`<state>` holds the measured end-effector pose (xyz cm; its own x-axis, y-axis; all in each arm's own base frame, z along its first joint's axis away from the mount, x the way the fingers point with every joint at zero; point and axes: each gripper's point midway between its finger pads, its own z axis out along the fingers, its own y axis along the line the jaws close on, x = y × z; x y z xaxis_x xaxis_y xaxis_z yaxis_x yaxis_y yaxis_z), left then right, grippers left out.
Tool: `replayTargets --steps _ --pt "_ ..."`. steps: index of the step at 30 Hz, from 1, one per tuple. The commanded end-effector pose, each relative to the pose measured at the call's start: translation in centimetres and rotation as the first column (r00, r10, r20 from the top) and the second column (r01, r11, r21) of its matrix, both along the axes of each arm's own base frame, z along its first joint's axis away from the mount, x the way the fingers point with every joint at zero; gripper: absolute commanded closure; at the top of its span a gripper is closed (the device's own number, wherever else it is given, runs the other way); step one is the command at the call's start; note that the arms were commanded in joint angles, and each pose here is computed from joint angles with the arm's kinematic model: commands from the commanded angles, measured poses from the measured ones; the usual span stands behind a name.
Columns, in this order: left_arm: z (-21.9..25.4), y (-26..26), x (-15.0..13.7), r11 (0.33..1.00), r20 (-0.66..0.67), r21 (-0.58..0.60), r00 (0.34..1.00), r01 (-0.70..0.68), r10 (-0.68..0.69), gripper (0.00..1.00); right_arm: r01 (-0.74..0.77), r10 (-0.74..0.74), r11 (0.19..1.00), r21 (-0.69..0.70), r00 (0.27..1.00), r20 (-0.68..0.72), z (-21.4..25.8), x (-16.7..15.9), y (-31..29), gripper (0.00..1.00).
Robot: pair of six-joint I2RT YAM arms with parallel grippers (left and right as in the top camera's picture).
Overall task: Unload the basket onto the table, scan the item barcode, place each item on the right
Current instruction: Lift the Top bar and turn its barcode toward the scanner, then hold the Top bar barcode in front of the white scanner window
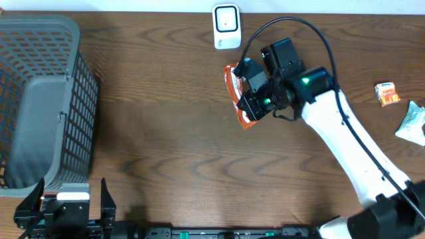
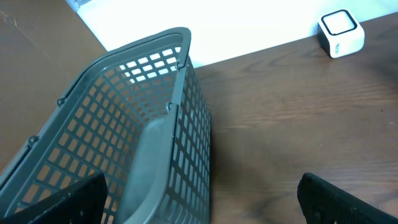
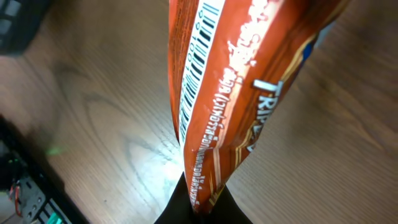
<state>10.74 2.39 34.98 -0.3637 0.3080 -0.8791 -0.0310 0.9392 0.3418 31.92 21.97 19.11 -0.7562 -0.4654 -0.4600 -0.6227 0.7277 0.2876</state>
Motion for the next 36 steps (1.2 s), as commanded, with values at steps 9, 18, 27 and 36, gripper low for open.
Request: replayTargets --steps 9,18,27,36 --pt "0.1 0.0 -0.1 1.0 0.006 0.009 1.0 0.006 -0.006 0.02 0.03 -0.012 0.983 -0.181 0.995 0.101 0.0 -0.3 -1.3 0.99" --pt "0.1 0.0 -0.1 1.0 0.006 0.009 1.0 0.006 -0.006 0.02 0.335 -0.107 0.849 -0.409 0.866 0.488 -1.2 10.0 -3.8 0.99" --pt "0.1 0.0 -0.1 1.0 0.006 0.009 1.0 0.006 -0.006 0.02 0.45 -0.035 0.762 -0.466 0.747 0.664 -3.7 17.9 -5.2 0.99" --pt "0.1 0.0 -0.1 1.0 0.006 0.009 1.0 0.006 -0.006 0.02 0.542 -0.057 0.77 -0.336 0.584 0.81 -3.0 24.9 -5.9 0.99"
